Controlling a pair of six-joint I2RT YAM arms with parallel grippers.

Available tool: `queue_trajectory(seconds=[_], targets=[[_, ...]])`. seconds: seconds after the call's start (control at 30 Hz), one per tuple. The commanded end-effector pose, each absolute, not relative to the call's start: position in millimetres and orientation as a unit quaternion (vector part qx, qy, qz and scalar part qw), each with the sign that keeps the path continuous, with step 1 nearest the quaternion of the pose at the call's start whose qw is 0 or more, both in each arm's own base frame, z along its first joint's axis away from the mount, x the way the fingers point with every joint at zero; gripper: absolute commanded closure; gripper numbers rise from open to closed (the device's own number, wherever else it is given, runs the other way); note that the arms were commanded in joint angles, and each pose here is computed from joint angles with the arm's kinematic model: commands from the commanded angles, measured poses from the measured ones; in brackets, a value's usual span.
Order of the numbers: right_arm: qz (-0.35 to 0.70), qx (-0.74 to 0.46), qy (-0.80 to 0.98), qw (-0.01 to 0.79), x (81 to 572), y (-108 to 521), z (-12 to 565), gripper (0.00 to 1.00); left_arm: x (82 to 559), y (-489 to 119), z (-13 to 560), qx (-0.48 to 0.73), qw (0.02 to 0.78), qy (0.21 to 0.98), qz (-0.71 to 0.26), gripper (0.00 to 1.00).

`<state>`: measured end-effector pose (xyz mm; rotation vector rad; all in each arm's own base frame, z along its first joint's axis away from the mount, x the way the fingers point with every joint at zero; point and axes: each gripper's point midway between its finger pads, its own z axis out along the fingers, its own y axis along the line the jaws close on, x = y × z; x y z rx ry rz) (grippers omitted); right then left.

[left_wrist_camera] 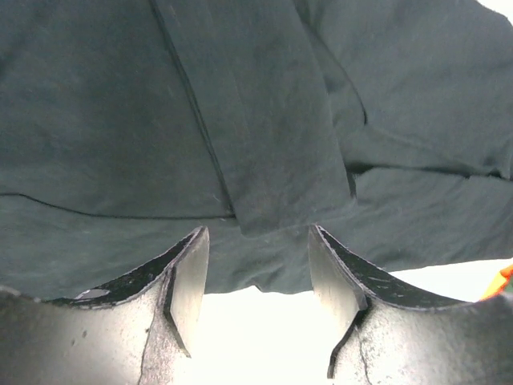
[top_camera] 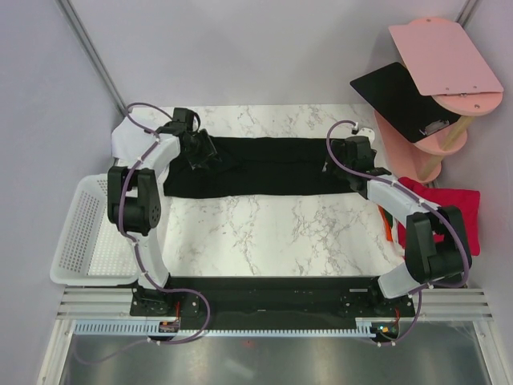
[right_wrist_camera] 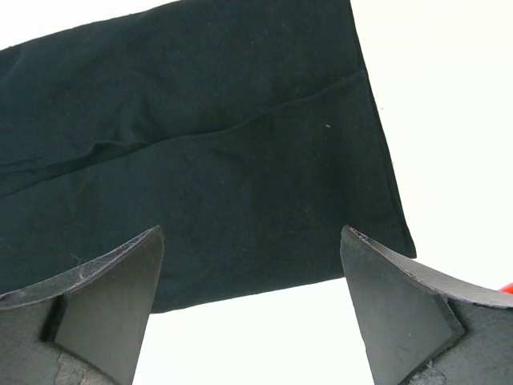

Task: Fold and stack the t-shirts
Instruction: Rotate the tshirt 90 degrees

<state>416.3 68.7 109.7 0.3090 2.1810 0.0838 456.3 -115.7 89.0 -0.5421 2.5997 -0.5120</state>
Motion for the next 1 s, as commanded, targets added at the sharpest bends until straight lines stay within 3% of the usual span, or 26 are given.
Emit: queue_trajectory(seconds=[0.0, 0.83, 0.9, 0.93, 0.97], targets=[[0.05, 0.129, 0.869, 0.475, 418, 72, 129, 0.02, 467, -137, 100, -0.188, 0.238, 0.925, -0.23, 0.41], [0.048, 0.137, 0.875, 0.461, 419, 72, 117, 0.02, 452, -150, 65, -0.18, 0.206, 0.938, -0.211, 0.44], [0.049, 0.137, 0.875, 0.461, 418, 72, 117, 0.02, 454, -153, 60, -0.179, 0.206, 0.939, -0.211, 0.53], [0.048, 0.136, 0.875, 0.461, 418, 71, 117, 0.02, 454, -154, 59, -0.179, 0.204, 0.939, -0.212, 0.7], [0.047, 0.135, 0.876, 0.461, 417, 71, 117, 0.02, 454, -155, 58, -0.177, 0.202, 0.939, -0.215, 0.79]])
